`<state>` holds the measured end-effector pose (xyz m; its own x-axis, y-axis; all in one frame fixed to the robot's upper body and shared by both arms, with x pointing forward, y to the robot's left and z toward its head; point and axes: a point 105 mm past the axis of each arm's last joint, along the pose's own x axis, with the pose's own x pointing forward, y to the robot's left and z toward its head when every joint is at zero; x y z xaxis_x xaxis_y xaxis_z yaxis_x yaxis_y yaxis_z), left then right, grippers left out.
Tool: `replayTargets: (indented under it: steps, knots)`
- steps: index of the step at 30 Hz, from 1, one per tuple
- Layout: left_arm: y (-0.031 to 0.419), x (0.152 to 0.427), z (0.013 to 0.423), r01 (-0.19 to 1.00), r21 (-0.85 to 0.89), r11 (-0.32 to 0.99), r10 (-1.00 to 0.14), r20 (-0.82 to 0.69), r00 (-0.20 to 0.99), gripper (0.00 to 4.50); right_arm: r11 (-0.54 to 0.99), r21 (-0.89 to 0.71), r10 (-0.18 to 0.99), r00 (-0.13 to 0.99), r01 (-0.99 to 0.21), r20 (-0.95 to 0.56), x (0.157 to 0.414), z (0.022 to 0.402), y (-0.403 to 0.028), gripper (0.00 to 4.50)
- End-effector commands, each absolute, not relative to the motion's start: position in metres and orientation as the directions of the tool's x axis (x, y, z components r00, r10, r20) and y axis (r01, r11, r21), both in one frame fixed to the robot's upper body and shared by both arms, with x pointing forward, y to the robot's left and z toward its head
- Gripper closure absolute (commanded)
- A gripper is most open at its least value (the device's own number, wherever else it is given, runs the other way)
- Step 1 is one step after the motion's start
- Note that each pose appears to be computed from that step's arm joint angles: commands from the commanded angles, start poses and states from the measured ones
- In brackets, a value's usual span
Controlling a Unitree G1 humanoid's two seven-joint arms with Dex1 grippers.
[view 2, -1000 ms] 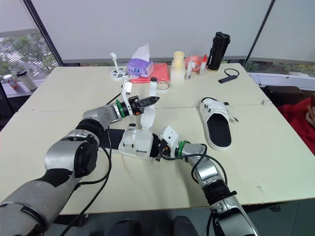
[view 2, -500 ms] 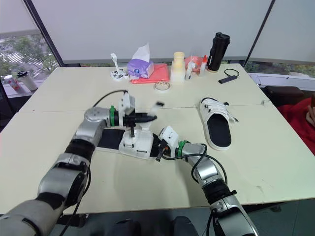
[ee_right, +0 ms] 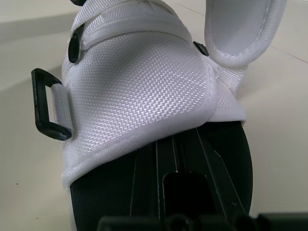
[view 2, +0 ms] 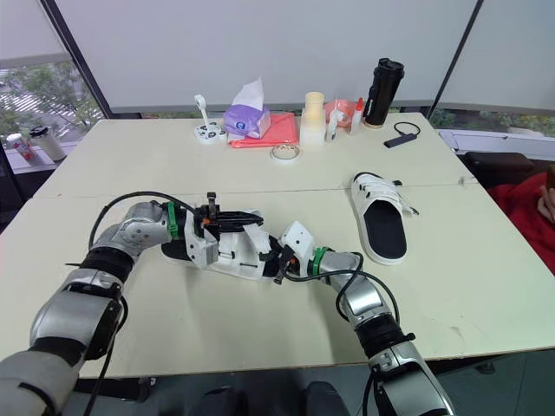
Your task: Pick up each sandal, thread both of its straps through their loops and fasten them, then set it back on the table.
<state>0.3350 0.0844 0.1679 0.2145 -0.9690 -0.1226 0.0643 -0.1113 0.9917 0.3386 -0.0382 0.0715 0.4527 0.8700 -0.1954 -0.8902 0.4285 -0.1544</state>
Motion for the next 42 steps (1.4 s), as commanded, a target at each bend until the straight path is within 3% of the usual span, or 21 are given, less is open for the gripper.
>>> replayTargets:
  steps: [1, 4, 8, 9, 16, 19, 22, 27, 31, 35, 42]
  knots:
    - [0.084, 0.340, 0.180, -0.070, 0.991, -0.117, -0.966, -0.097, 0.238, 4.42, 0.397, -0.079, 0.857, 0.400, -0.915, -0.325, 0.325, 0.032, -0.036, 4.50]
    - [0.089, 0.345, 0.173, -0.148, 0.978, -0.150, -0.957, -0.107, 0.270, 3.54, 0.395, -0.081, 0.857, 0.398, -0.915, -0.328, 0.325, 0.031, -0.037, 4.50]
    - [0.101, 0.351, 0.171, -0.164, 0.976, -0.143, -0.950, -0.089, 0.300, 1.50, 0.390, -0.079, 0.857, 0.394, -0.917, -0.332, 0.324, 0.029, -0.037, 4.50]
    - [0.105, 0.351, 0.172, -0.140, 0.982, -0.126, -0.947, -0.078, 0.310, 1.24, 0.389, -0.079, 0.858, 0.392, -0.918, -0.333, 0.323, 0.029, -0.037, 4.50]
    - [0.139, 0.362, 0.152, 0.295, 0.955, -0.021, -0.871, -0.162, 0.463, 1.24, 0.385, -0.076, 0.859, 0.387, -0.920, -0.336, 0.324, 0.027, -0.037, 4.50]
    - [0.153, 0.355, 0.157, 0.604, 0.786, 0.133, -0.851, -0.221, 0.476, 1.24, 0.380, -0.076, 0.861, 0.383, -0.922, -0.336, 0.324, 0.027, -0.035, 4.50]
    - [0.163, 0.345, 0.172, 0.758, 0.600, 0.257, -0.856, -0.223, 0.467, 1.24, 0.375, -0.075, 0.863, 0.378, -0.924, -0.336, 0.325, 0.026, -0.034, 4.50]
    - [0.173, 0.337, 0.196, 0.843, 0.360, 0.400, -0.853, -0.189, 0.486, 1.24, 0.370, -0.073, 0.866, 0.372, -0.926, -0.335, 0.326, 0.026, -0.032, 4.50]
    - [0.168, 0.314, 0.201, 0.908, 0.192, 0.374, -0.887, -0.214, 0.410, 1.24, 0.367, -0.073, 0.867, 0.369, -0.927, -0.334, 0.326, 0.025, -0.032, 4.50]
    - [0.172, 0.281, 0.181, 0.949, 0.072, 0.308, -0.891, -0.328, 0.314, 1.24, 0.368, -0.076, 0.866, 0.371, -0.927, -0.335, 0.327, 0.026, -0.032, 4.50]
    - [0.180, 0.255, 0.134, 0.943, 0.005, 0.331, -0.858, -0.415, 0.304, 1.24, 0.367, -0.076, 0.866, 0.370, -0.927, -0.335, 0.329, 0.026, -0.032, 4.50]
